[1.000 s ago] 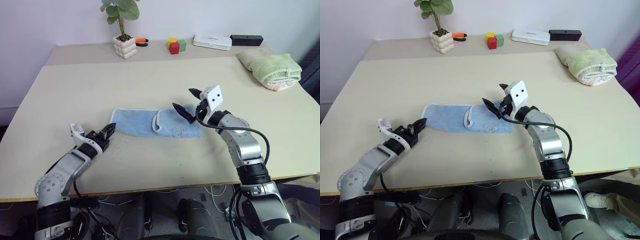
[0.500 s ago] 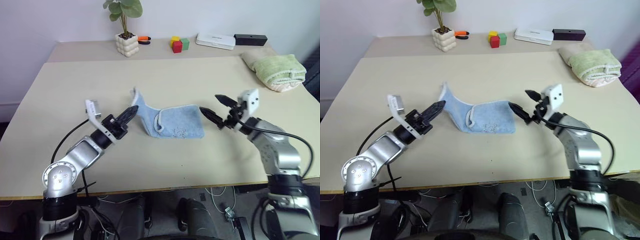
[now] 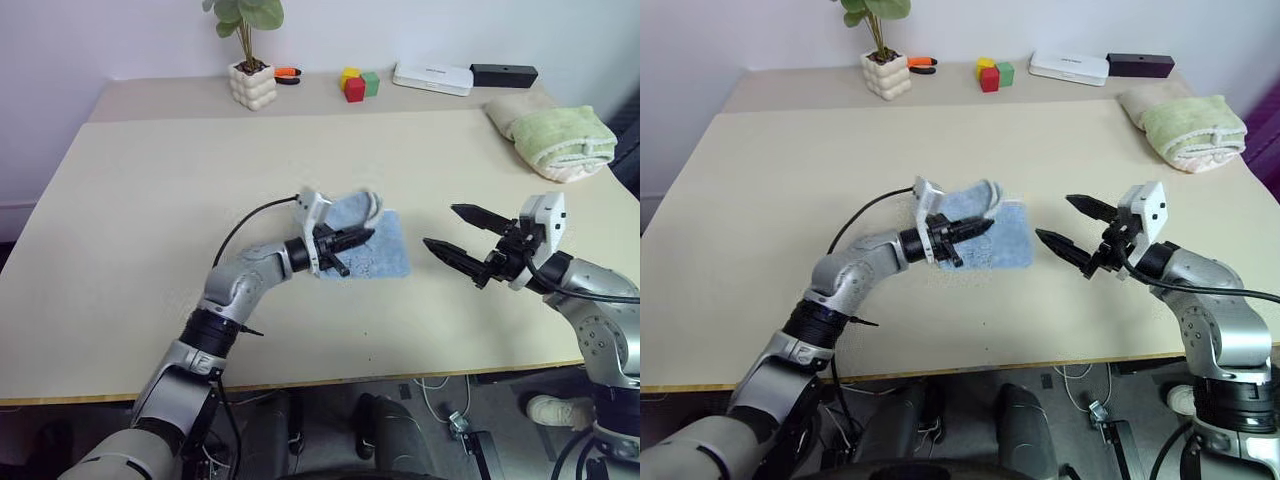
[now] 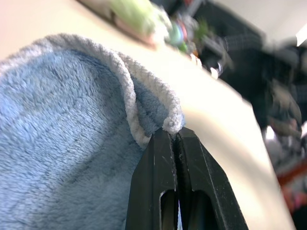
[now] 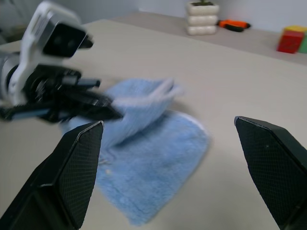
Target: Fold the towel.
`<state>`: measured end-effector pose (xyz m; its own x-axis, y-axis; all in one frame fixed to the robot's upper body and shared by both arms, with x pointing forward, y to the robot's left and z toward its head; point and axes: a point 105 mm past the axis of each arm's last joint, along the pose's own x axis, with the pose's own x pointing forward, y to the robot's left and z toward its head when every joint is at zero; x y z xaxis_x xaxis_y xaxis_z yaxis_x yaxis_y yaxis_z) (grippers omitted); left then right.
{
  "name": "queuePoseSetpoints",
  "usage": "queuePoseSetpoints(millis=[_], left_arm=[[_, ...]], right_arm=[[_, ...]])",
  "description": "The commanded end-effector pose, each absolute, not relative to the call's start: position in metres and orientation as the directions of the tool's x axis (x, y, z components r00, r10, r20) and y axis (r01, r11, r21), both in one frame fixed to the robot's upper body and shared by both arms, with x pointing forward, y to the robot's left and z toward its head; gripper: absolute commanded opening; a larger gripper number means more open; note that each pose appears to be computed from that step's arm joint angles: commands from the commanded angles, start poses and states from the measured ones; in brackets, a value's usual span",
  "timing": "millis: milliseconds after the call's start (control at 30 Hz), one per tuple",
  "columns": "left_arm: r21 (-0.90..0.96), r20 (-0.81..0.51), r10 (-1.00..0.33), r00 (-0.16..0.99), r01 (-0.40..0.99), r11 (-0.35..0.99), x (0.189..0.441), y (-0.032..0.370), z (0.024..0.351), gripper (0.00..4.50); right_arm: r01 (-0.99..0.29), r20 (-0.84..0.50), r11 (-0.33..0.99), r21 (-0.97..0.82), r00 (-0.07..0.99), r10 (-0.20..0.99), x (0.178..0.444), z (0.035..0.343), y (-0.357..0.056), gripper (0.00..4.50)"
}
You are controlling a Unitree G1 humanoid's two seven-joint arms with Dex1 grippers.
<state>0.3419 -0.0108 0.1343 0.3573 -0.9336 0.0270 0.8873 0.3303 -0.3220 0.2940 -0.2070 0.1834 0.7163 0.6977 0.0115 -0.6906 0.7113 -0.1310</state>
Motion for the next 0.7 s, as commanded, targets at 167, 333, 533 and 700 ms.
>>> queuePoseSetpoints(millis=[167,333,533,700], left_arm=[[-0.296,0.051,-0.972,0.228,0.933,0.203,0.330,-0.029,0.142,0.02],[-0.330,-0.015,-0.977,0.212,0.922,0.204,0.328,-0.031,0.128,0.97],[-0.320,0.012,-0.979,0.204,0.928,0.190,0.324,-0.033,0.133,3.97],[-0.317,0.168,-0.971,0.170,0.942,0.110,0.320,-0.024,0.165,4.47]], right_arm=[[-0.636,0.074,0.750,-0.183,0.751,0.656,0.282,0.204,-0.212,4.50],[-0.622,0.079,0.759,-0.192,0.761,0.644,0.282,0.204,-0.209,4.50],[-0.623,0.088,0.758,-0.193,0.759,0.646,0.289,0.207,-0.207,4.50],[-0.625,0.118,0.759,-0.180,0.753,0.648,0.295,0.210,-0.204,4.50]])
